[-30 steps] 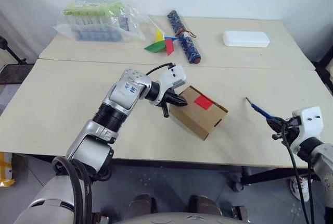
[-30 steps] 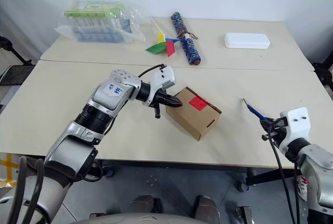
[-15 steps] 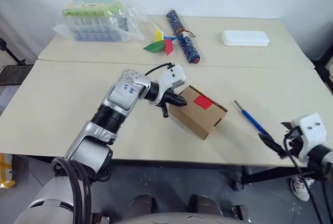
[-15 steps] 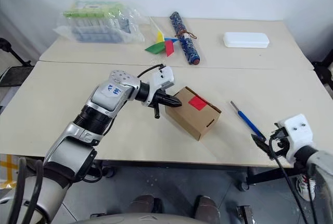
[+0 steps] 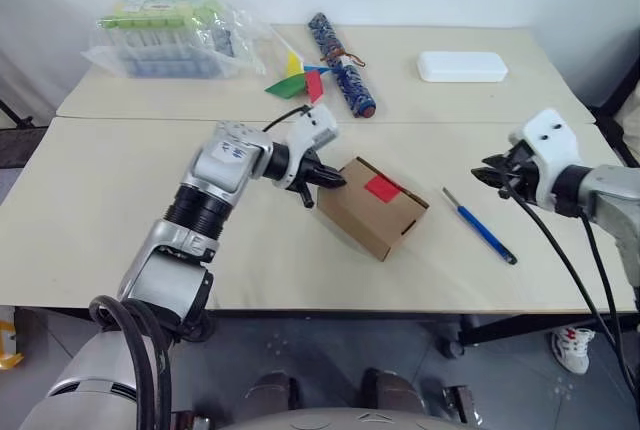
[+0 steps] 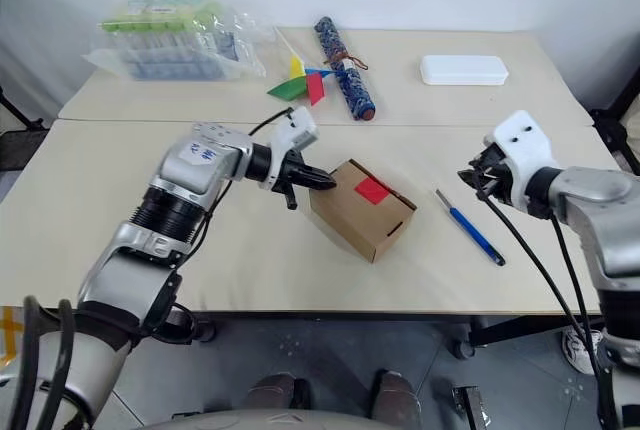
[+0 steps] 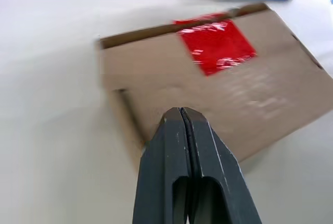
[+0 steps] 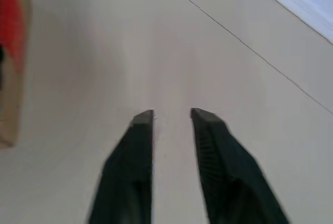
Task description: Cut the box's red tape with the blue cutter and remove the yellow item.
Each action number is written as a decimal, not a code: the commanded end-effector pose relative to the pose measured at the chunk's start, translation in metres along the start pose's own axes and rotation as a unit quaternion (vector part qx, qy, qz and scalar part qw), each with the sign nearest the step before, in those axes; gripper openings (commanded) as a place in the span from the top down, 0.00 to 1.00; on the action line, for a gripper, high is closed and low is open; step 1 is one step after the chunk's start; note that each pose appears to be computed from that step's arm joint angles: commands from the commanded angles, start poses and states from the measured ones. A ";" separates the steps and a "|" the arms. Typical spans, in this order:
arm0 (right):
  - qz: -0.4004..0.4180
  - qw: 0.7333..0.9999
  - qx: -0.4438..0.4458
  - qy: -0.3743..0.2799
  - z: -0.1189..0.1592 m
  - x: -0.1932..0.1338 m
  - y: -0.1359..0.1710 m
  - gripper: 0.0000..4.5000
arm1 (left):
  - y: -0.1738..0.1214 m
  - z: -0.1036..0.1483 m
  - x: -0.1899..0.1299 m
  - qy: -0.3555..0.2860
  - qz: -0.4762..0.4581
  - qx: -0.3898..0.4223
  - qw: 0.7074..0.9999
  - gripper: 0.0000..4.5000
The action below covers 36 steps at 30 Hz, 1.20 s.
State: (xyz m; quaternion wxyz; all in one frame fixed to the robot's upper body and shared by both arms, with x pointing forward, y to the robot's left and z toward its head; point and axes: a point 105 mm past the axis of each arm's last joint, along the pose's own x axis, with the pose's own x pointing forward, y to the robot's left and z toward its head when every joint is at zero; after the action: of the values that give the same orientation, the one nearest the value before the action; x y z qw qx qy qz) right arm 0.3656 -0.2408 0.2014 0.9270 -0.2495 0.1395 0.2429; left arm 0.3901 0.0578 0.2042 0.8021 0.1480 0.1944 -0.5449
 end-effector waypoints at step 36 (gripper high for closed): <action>0.223 0.973 -0.056 0.006 0.019 0.023 0.093 0.99 | -0.053 -0.054 0.018 0.008 -0.024 -0.148 0.989 1.00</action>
State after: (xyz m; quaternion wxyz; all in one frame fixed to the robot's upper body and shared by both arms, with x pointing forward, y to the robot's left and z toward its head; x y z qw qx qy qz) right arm 0.3446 -0.1542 0.1535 0.8290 -0.2609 0.2100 0.4479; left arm 0.3372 0.0518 0.1398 0.8036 0.0105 0.3019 -0.5128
